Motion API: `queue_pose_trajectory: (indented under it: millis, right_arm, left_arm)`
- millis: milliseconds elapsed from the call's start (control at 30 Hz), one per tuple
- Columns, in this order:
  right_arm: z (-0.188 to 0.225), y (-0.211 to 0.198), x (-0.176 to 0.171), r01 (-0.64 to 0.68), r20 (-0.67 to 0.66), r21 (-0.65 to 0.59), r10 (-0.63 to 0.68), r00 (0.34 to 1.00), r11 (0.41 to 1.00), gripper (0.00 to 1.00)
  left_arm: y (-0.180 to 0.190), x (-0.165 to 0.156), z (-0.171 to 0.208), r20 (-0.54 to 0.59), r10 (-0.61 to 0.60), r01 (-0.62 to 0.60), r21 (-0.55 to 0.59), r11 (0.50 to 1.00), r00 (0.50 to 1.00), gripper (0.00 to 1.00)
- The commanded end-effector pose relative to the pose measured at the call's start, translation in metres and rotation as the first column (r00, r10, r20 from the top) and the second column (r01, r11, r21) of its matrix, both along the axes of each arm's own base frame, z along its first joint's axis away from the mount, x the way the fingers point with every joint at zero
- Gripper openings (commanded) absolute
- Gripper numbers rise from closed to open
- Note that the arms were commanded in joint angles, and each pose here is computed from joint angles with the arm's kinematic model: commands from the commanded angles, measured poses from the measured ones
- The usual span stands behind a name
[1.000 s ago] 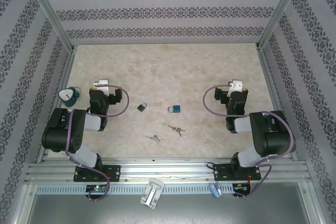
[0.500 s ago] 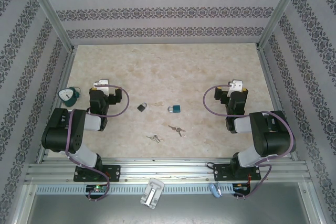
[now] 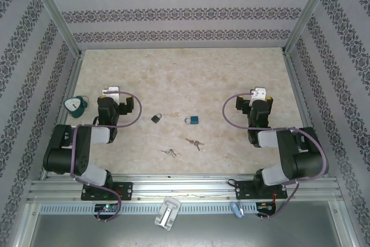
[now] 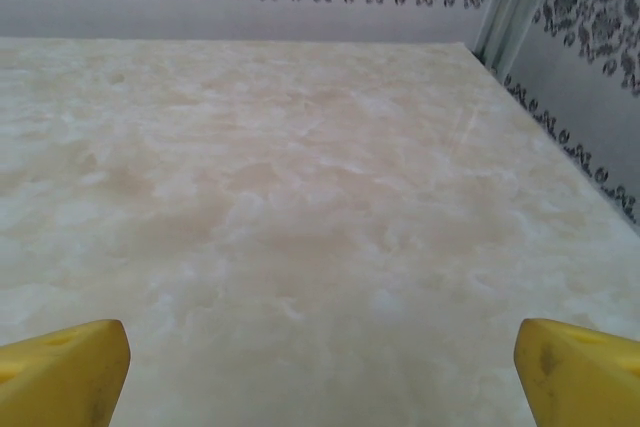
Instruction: Unlock with the key
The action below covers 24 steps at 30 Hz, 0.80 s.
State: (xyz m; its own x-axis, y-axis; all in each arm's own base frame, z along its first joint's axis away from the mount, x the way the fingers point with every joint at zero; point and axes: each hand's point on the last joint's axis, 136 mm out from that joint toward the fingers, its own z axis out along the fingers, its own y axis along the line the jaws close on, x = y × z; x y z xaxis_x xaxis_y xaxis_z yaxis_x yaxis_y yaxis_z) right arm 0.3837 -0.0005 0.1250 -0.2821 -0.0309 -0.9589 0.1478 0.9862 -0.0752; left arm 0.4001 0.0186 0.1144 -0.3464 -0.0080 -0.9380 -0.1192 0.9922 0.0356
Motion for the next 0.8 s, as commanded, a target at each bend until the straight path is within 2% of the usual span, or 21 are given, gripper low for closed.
queue_pose_trajectory:
  millis: [0, 100, 167, 200, 233, 267, 333, 400, 433, 500, 567, 600, 633, 667, 733, 767]
  right_arm:
    - [0.042, 0.001, 0.004, 0.037, 0.019, -0.012, -0.037, 0.999, 0.999, 0.98]
    - [0.068, -0.007, -0.003, 0.099, 0.01, 0.181, -0.102, 0.995, 0.978, 0.98]
    - [0.069, -0.017, -0.016, 0.171, -0.066, 0.419, -0.158, 0.985, 0.892, 0.98]
    - [0.07, -0.012, -0.016, 0.126, -0.064, 0.502, -0.108, 0.992, 0.855, 0.98]
    - [0.071, 0.0, -0.014, 0.041, -0.044, 0.574, -0.02, 0.999, 0.818, 0.98]
    - [0.071, 0.007, -0.014, 0.005, -0.041, 0.611, 0.025, 0.999, 0.791, 0.98]
    - [0.072, 0.022, -0.014, -0.051, -0.041, 0.634, 0.1, 0.994, 0.772, 0.97]
    - [0.073, 0.032, -0.018, -0.084, -0.031, 0.67, 0.141, 0.99, 0.737, 0.94]
    - [0.077, 0.04, -0.021, -0.117, -0.014, 0.698, 0.177, 0.984, 0.706, 0.97]
    - [0.082, 0.051, -0.027, -0.147, 0.017, 0.778, 0.213, 0.977, 0.611, 0.98]
    - [0.092, 0.068, -0.032, -0.223, 0.079, 0.839, 0.295, 0.952, 0.497, 0.98]
    - [0.095, 0.076, -0.034, -0.243, 0.09, 0.854, 0.33, 0.94, 0.46, 0.94]
    - [0.102, 0.087, -0.036, -0.305, 0.133, 0.856, 0.391, 0.911, 0.419, 0.8]
    - [0.103, 0.093, -0.038, -0.323, 0.148, 0.864, 0.419, 0.896, 0.385, 0.71]
    - [0.099, 0.1, -0.041, -0.316, 0.134, 0.873, 0.441, 0.888, 0.371, 0.64]
    - [0.095, 0.105, -0.043, -0.313, 0.114, 0.865, 0.455, 0.883, 0.391, 0.63]
  left_arm:
    - [0.017, -0.004, 0.024, -0.023, 0.11, -0.11, -0.015, 0.994, 0.994, 0.99]
    - [0.029, -0.012, 0.048, -0.021, 0.222, -0.223, -0.105, 0.969, 0.975, 0.99]
    - [0.03, -0.019, 0.06, -0.049, 0.271, -0.276, -0.201, 0.94, 0.961, 0.99]
    - [0.031, -0.024, 0.061, -0.076, 0.301, -0.31, -0.256, 0.916, 0.951, 0.99]
    - [0.033, -0.032, 0.062, -0.103, 0.348, -0.361, -0.336, 0.87, 0.932, 0.99]
    - [0.031, -0.038, 0.06, -0.112, 0.355, -0.369, -0.394, 0.842, 0.928, 0.99]
    - [0.014, -0.038, 0.065, -0.064, 0.26, -0.26, -0.462, 0.848, 0.963, 0.99]
    - [0.006, -0.043, 0.064, -0.117, 0.23, -0.258, -0.497, 0.829, 0.966, 0.99]
    - [-0.003, -0.044, 0.062, -0.157, 0.185, -0.24, -0.499, 0.833, 0.97, 0.99]
    - [-0.016, -0.05, 0.056, -0.234, 0.109, -0.217, -0.505, 0.835, 0.966, 0.99]
    - [-0.03, -0.058, 0.049, -0.299, 0.03, -0.191, -0.523, 0.831, 0.954, 0.94]
    - [-0.036, -0.061, 0.047, -0.322, 0.002, -0.184, -0.535, 0.824, 0.947, 0.93]
    - [-0.041, -0.066, 0.044, -0.35, -0.024, -0.184, -0.55, 0.815, 0.936, 0.93]
    - [-0.047, -0.069, 0.041, -0.367, -0.054, -0.178, -0.569, 0.803, 0.929, 1.0]
    - [-0.059, -0.076, 0.036, -0.392, -0.103, -0.173, -0.608, 0.775, 0.914, 1.0]
    - [-0.066, -0.077, 0.035, -0.388, -0.142, -0.151, -0.632, 0.76, 0.91, 0.98]
